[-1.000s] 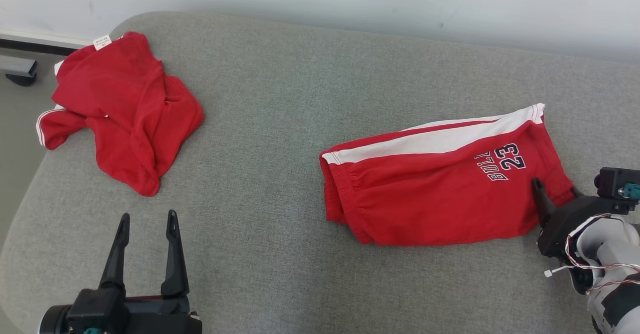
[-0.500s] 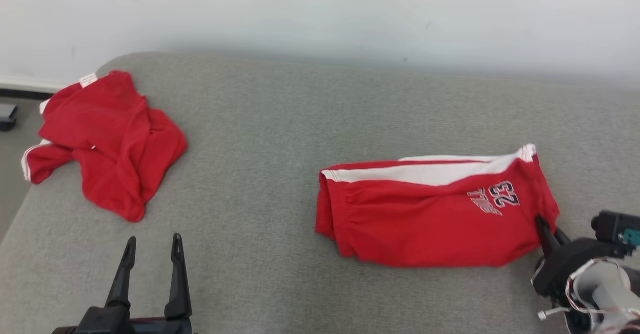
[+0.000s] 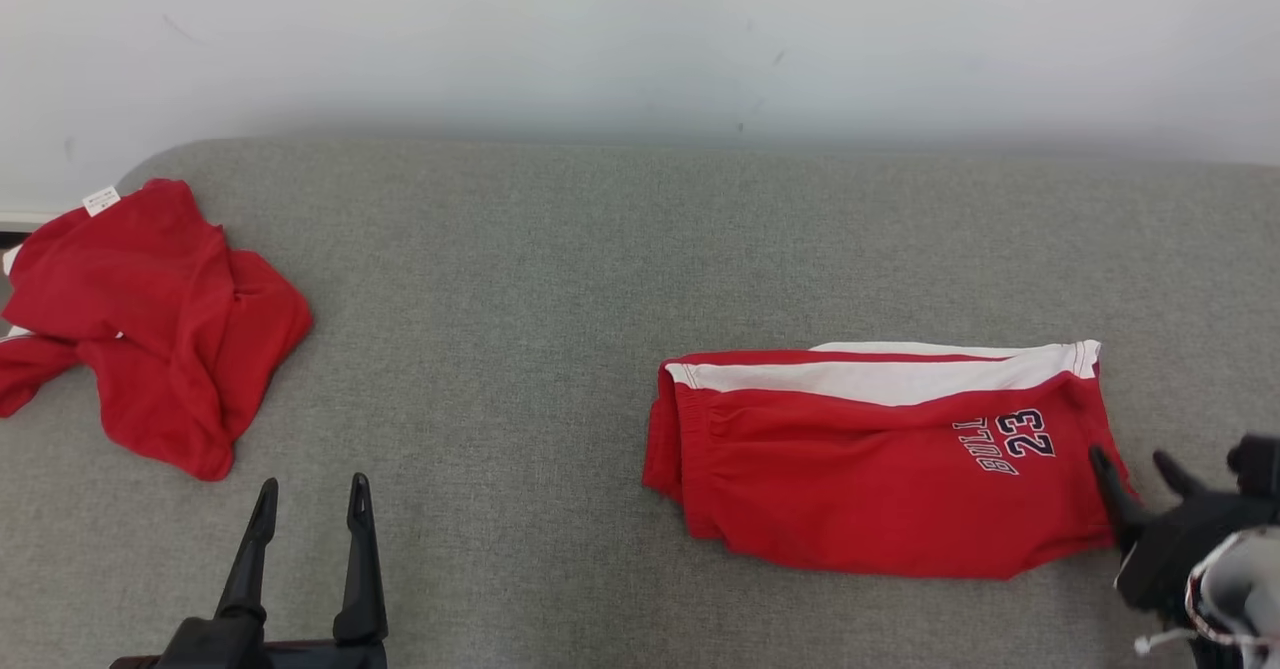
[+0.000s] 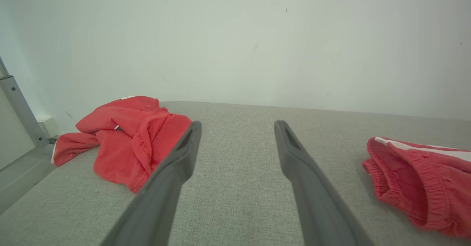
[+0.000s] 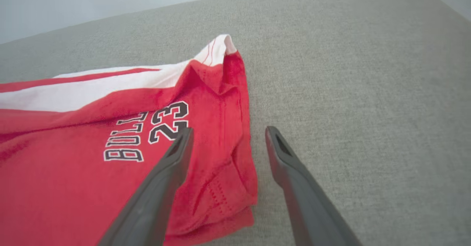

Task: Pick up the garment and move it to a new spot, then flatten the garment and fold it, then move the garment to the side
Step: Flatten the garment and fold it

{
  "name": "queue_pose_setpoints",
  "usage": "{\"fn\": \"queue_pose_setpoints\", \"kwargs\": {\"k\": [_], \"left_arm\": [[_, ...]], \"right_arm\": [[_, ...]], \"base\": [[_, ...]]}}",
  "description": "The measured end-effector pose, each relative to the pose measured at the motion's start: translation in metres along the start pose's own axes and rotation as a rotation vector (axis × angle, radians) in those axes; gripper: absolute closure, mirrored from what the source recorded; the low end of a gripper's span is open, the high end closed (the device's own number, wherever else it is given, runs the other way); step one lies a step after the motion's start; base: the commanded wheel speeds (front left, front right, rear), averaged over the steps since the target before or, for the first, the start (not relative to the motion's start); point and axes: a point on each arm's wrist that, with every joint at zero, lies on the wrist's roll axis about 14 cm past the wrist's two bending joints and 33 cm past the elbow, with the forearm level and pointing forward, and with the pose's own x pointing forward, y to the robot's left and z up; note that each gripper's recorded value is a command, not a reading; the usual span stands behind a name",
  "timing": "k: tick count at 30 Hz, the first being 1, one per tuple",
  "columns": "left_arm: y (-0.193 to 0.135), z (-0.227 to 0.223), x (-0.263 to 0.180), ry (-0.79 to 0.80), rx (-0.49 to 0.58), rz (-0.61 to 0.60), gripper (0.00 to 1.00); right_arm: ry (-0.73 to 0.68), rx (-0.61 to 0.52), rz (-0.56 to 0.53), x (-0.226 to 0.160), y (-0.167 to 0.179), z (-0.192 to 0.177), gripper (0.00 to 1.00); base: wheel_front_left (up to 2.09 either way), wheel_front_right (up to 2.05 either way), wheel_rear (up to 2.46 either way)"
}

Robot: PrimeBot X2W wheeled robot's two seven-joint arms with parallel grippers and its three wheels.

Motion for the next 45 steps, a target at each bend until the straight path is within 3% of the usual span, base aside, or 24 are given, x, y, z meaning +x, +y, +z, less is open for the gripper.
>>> {"fn": "queue_pose_setpoints", "kwargs": {"k": [5,13,18,19,20,21,28,33,35,40,45], "left_arm": [[-0.001,-0.003,0.004,0.007,0.000,-0.004,0.00],[0.003,-0.008,0.008,0.023,-0.005,0.014,0.00],[0.009,-0.010,0.007,0.030,-0.005,0.032,0.00],[0.010,-0.010,0.006,0.030,-0.004,0.036,0.00],[0.010,-0.010,0.006,0.030,-0.004,0.038,0.00],[0.011,-0.010,0.006,0.029,-0.004,0.040,0.00],[0.011,-0.007,0.005,0.020,0.003,0.039,0.00],[0.011,-0.002,0.004,0.008,0.019,0.035,0.00],[0.012,-0.002,0.003,0.007,0.019,0.039,0.00],[0.011,-0.004,0.004,0.012,0.018,0.030,0.00],[0.005,-0.007,0.005,0.020,0.014,0.012,0.00]], "right_arm": [[0.016,-0.042,-0.010,0.015,-0.004,0.022,0.00],[0.201,-0.071,-0.034,0.033,-0.005,-0.006,0.00],[0.237,-0.066,-0.031,0.039,0.000,-0.015,0.00],[0.251,-0.066,-0.029,0.039,0.001,-0.018,0.16],[0.258,-0.063,-0.026,0.040,0.003,-0.019,0.62],[0.264,-0.061,-0.024,0.039,0.004,-0.020,1.00],[0.253,-0.071,-0.035,0.031,-0.002,-0.017,1.00],[0.207,-0.138,-0.183,0.007,-0.066,0.002,1.00],[0.182,-0.126,-0.214,0.001,-0.077,0.008,1.00],[0.132,-0.093,-0.205,-0.001,-0.072,0.016,1.00],[0.081,-0.065,-0.122,0.004,-0.041,0.025,1.00]], "base": [[0.00,0.00,0.00],[0.00,0.00,0.00],[0.00,0.00,0.00],[0.00,0.00,0.00],[0.00,0.00,0.00],[0.00,0.00,0.00],[0.00,0.00,0.00],[0.00,0.00,0.00],[0.00,0.00,0.00],[0.00,0.00,0.00],[0.00,0.00,0.00]]}}
